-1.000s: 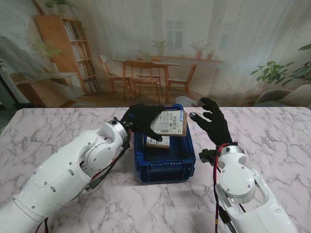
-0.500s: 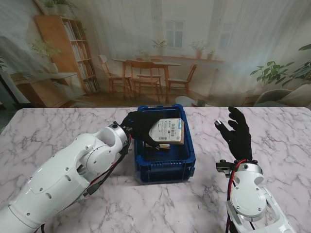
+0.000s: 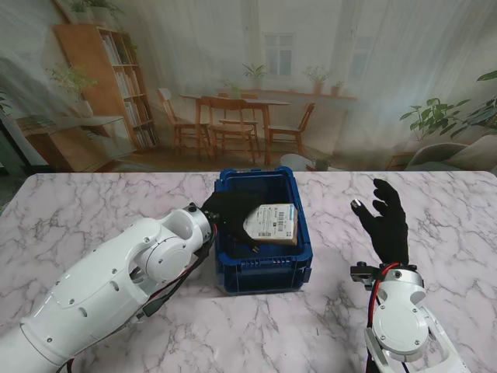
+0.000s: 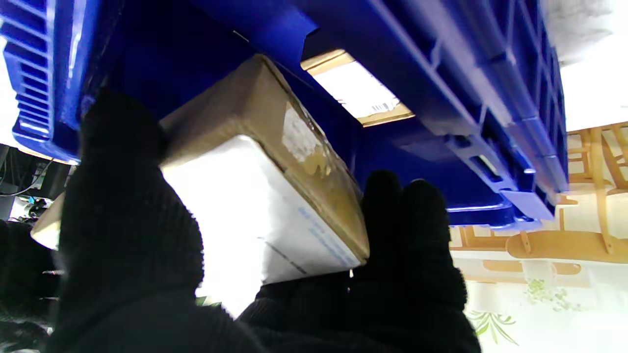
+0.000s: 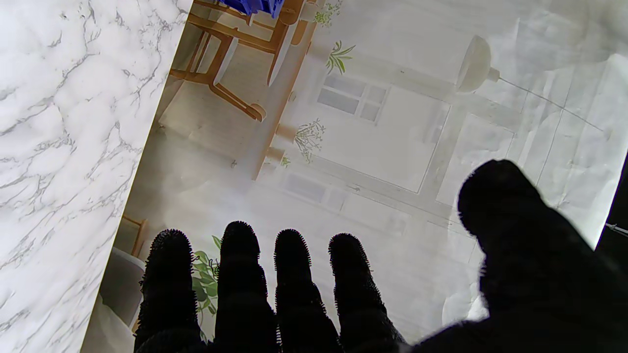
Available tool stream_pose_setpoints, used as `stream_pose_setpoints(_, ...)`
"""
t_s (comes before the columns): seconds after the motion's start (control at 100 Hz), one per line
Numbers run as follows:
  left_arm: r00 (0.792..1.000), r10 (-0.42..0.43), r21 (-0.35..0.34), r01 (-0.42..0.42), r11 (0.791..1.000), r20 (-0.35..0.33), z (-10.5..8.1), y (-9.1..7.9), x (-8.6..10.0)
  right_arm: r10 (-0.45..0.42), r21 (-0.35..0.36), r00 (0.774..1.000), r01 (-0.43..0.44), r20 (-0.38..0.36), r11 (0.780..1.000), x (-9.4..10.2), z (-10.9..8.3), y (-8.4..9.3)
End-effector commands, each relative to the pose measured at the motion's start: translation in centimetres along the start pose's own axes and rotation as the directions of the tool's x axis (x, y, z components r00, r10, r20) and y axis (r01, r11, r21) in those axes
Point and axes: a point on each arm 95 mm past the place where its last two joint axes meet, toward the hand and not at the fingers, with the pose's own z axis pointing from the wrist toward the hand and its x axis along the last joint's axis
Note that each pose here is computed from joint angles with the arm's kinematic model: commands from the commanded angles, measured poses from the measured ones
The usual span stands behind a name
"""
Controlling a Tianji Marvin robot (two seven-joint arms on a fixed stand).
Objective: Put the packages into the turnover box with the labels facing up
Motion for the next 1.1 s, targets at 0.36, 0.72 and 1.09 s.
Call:
stream_pose_setpoints(0.36,1.000,-0.002,-0.064,0.003,0.998,0.011,-0.3,0.4,-0.4,-0.014,-0.014,1.000,0.014,0.014,1.000,-0.4,-0.2,0.0)
stream_pose_setpoints(0.72,1.000,-0.012,-0.128,0.011,0.992,-0.005,0.1,1.1,-0.7,-0.021,-0.046,0.999,0.023,0.031,0.999,-0.5,-0.1,0.2)
stream_pose_setpoints(1.09,0.999,0.032,-0.147,-0.034,0.989,-0.015,0.7,1.8,-1.3,-0.035,-0.051,0.999,0.037,0.037,0.998,-0.6,0.0,0.1)
